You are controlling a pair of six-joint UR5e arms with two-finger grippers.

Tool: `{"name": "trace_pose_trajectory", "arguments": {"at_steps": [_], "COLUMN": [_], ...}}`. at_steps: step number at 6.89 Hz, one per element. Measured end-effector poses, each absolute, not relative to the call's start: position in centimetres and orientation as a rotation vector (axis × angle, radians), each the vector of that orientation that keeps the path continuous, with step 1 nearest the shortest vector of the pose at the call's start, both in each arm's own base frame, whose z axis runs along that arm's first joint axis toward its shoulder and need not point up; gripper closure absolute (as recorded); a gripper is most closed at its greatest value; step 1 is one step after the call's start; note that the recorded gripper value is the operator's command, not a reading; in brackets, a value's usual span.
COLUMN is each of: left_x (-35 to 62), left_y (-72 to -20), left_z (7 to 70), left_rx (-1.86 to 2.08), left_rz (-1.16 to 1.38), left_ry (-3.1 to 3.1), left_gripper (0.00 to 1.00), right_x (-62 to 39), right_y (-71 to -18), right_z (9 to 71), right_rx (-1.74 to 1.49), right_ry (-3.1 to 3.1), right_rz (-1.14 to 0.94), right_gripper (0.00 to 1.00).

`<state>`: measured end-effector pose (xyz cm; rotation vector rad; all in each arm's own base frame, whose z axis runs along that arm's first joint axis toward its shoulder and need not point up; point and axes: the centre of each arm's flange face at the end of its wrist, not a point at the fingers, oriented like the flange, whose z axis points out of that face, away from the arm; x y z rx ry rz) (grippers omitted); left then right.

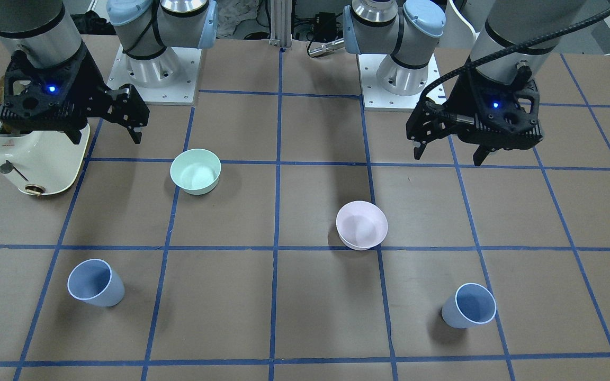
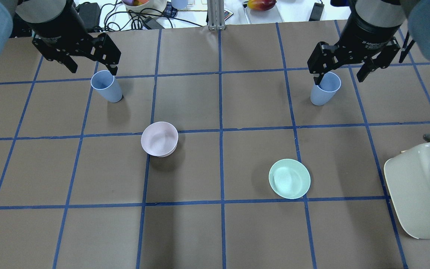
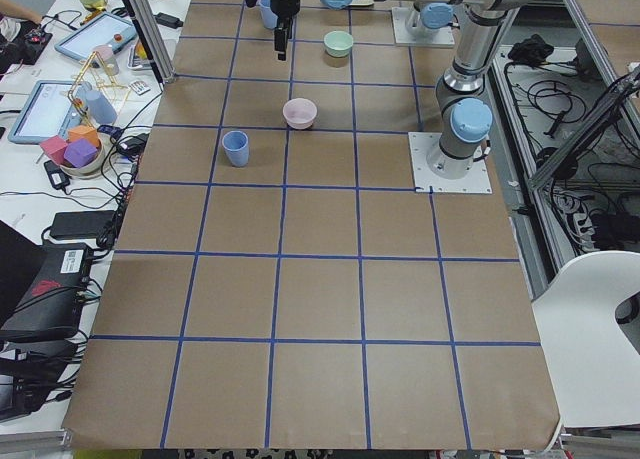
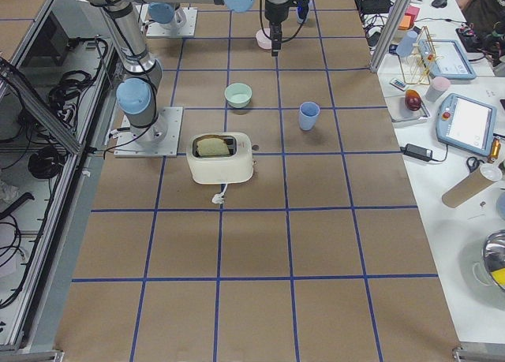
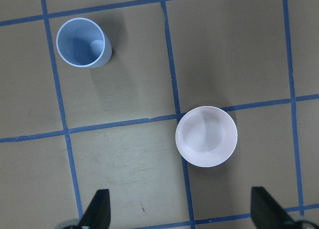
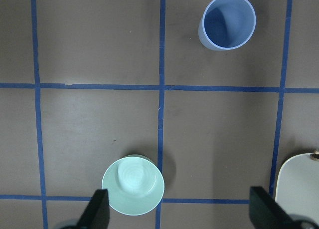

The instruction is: Stack blue cups with both arms

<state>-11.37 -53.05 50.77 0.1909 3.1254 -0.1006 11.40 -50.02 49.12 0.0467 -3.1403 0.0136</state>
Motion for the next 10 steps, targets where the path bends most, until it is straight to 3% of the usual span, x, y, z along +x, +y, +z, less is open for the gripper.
{"name": "trace_pose_trajectory", "arguments": {"at_steps": [7, 10], "left_x": [-11.4, -11.1], "left_y": [-52.7, -55.0], "left_z": [50.9, 49.4], "left_rx": [0.181, 0.187], "left_rz": [-0.104, -0.070], "left_ry": [3.130, 3.134], "left_gripper": [0.00, 0.00], "right_x": [10.2, 8.5], "right_y": [-50.5, -52.1], "right_z": [48.7, 47.3], "right_rx": [0.000, -0.042], "right_ry": [-3.120, -3.082], "right_rz": [0.012, -0.007], "right_gripper": [0.00, 0.00]}}
